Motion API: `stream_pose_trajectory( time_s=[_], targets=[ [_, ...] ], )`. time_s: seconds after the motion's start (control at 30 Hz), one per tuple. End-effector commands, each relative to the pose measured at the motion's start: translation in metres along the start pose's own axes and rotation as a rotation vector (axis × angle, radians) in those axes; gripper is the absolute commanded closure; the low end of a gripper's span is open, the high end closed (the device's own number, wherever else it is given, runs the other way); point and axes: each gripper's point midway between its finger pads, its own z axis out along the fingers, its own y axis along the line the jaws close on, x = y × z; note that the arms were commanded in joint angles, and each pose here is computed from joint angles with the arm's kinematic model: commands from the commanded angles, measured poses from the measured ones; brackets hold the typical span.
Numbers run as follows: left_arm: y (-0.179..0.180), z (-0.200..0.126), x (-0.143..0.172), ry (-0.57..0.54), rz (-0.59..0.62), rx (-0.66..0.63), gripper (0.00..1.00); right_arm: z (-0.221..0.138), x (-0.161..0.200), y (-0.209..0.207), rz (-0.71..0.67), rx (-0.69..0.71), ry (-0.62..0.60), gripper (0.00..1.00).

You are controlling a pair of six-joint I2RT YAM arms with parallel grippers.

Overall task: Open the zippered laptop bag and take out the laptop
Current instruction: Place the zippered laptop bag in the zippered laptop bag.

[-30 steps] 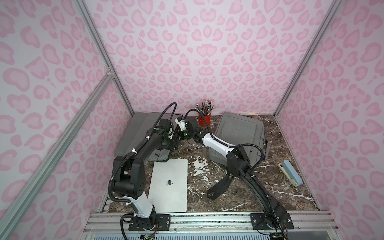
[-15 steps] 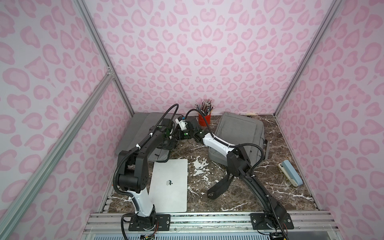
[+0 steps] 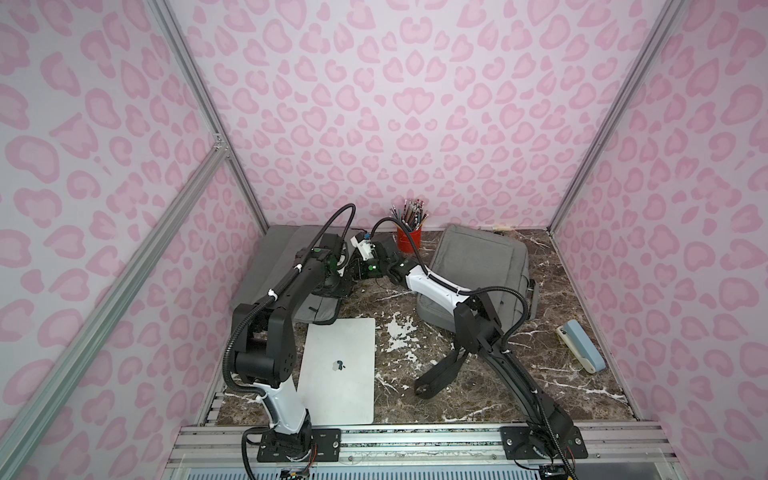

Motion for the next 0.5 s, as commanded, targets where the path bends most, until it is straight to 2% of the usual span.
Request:
stream_pose_trajectory(
  time_s=[0.0, 0.47],
  targets=[
    [-0.008, -0.003, -0.002, 0.013, 0.026, 0.051, 0.75, -0.004, -0.015, 0.019, -0.048, -0.054, -0.049, 1.0],
    [0.014, 0.004, -0.002, 0.068, 0.056, -0.075, 0.81, -0.005, -0.017, 0.026, -0.047, -0.075, -0.048, 1.0]
  ],
)
